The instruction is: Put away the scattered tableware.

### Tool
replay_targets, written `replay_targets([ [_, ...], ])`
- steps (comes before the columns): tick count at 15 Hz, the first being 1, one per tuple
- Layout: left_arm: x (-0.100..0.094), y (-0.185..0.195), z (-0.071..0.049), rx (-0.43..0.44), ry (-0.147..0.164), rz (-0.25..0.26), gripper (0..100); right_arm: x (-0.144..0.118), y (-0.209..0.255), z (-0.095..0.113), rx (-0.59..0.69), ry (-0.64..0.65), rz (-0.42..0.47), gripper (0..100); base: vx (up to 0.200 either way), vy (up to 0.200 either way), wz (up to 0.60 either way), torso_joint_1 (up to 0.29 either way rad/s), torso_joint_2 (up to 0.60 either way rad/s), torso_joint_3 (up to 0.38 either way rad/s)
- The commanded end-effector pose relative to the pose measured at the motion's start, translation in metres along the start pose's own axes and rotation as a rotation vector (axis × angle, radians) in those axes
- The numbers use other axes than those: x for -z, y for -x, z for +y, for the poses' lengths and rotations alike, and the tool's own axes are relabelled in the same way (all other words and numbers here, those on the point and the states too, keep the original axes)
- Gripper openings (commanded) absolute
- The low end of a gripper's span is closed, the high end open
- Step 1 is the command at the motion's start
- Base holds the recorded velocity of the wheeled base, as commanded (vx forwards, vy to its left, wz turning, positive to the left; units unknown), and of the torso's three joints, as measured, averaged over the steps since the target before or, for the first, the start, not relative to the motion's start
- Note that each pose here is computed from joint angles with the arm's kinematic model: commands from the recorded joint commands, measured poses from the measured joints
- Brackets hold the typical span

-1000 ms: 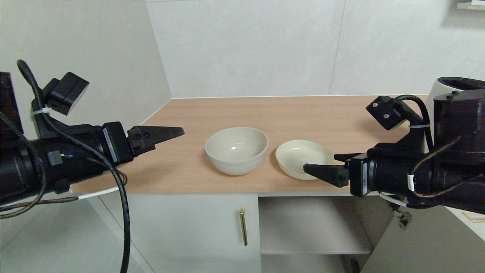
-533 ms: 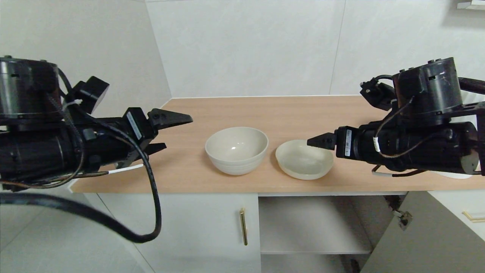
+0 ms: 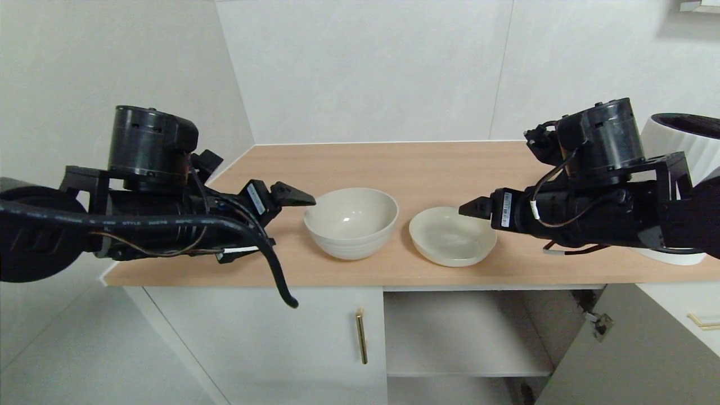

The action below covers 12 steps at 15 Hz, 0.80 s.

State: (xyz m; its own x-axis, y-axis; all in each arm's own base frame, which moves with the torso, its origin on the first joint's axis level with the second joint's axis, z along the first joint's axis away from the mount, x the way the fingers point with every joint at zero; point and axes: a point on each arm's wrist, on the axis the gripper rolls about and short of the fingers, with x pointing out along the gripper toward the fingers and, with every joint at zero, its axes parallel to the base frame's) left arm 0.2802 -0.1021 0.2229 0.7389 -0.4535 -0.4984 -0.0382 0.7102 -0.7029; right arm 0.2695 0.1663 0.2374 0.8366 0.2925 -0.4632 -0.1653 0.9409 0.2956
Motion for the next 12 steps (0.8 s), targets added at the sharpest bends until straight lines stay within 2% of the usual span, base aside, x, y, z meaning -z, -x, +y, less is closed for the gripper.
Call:
replay_targets([
  [1,0.004,-0.009,0.000,-0.007,-0.002,0.024,100,0.001,-0.002,0.000,0.002,0.002,0.005,100,0.000,0.000,0.00,0.000,0.00,0.000],
  [2,0.012,-0.013,-0.004,-0.003,-0.007,0.051,100,0.002,-0.002,0.000,0.003,0.004,0.007,100,0.000,0.000,0.00,0.000,0.00,0.000],
  [7,0.019,-0.020,-0.005,-0.008,-0.015,0.080,100,0.002,-0.002,-0.001,0.005,0.006,0.009,100,0.000,0.000,0.00,0.000,0.00,0.000],
  [12,0.019,-0.021,-0.004,-0.010,-0.015,0.078,100,0.002,-0.001,-0.001,0.005,0.006,0.007,100,0.000,0.000,0.00,0.000,0.00,0.000],
])
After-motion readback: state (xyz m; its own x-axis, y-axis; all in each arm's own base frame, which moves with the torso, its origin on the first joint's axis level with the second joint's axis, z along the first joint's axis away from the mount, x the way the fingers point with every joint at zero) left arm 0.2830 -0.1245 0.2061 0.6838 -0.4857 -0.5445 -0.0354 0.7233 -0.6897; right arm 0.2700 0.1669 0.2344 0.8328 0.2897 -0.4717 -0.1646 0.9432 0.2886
